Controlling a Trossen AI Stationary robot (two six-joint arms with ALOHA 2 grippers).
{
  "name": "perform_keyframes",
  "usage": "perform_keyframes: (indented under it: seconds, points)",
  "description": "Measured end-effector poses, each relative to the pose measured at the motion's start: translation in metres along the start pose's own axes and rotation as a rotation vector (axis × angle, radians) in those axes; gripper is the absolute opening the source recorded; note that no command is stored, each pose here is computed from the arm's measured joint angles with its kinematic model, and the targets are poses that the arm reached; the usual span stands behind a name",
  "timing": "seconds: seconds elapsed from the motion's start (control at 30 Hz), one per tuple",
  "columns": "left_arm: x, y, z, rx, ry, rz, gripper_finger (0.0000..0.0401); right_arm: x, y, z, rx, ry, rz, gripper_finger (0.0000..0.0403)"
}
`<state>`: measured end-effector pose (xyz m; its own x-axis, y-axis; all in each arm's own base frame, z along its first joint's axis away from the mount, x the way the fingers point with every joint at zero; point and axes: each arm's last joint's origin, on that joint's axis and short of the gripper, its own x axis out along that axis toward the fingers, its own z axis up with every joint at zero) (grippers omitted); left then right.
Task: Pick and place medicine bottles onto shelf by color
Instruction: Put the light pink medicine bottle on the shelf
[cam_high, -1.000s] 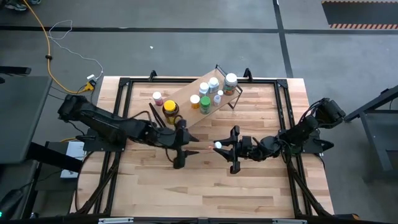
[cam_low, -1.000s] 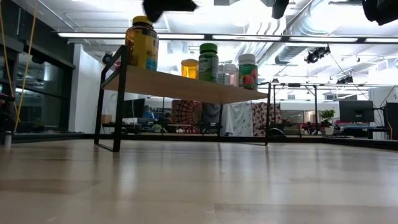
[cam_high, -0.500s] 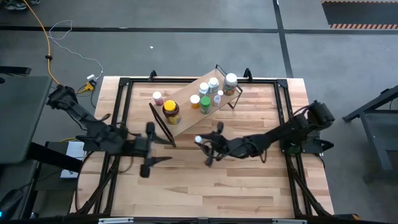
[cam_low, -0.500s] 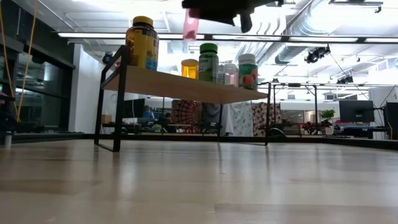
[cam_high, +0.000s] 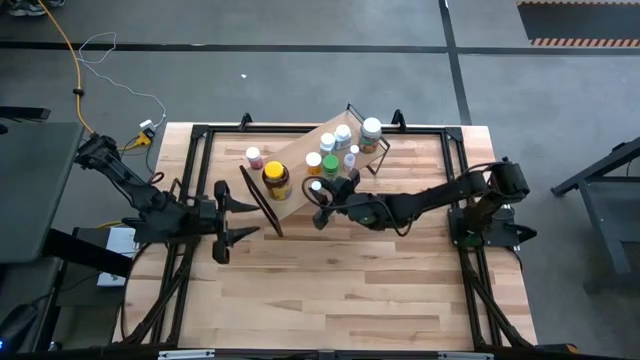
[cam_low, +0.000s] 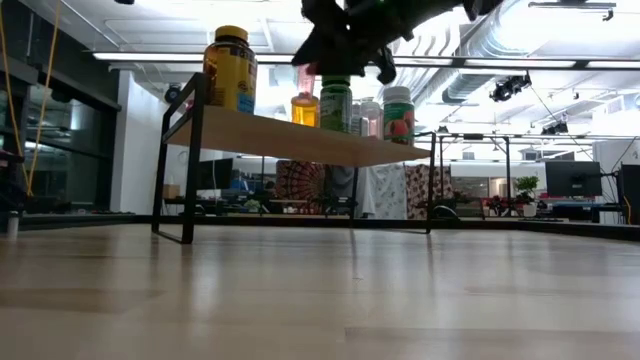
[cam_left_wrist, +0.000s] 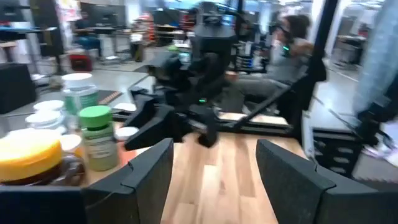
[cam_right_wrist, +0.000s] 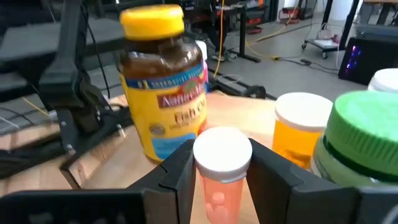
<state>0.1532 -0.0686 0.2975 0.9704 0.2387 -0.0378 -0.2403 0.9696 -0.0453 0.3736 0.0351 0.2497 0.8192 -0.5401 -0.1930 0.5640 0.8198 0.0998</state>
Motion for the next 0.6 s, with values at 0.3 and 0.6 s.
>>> perform_keyframes:
  seconds: [0.3,0.6]
  points:
    - [-0.0002,-0.0037,-0.0005,-0.008,0.013,-0.128,0.0218,-0.0001,-0.0001,-0.0012,-0.005,0.008,0.004,0.0115]
    - [-0.0002,-0.0037,-0.0006,-0.009,0.013,-0.127,0.0218,0.0014,-0.0024,-0.0023,-0.009,0.020,-0.005,0.0115]
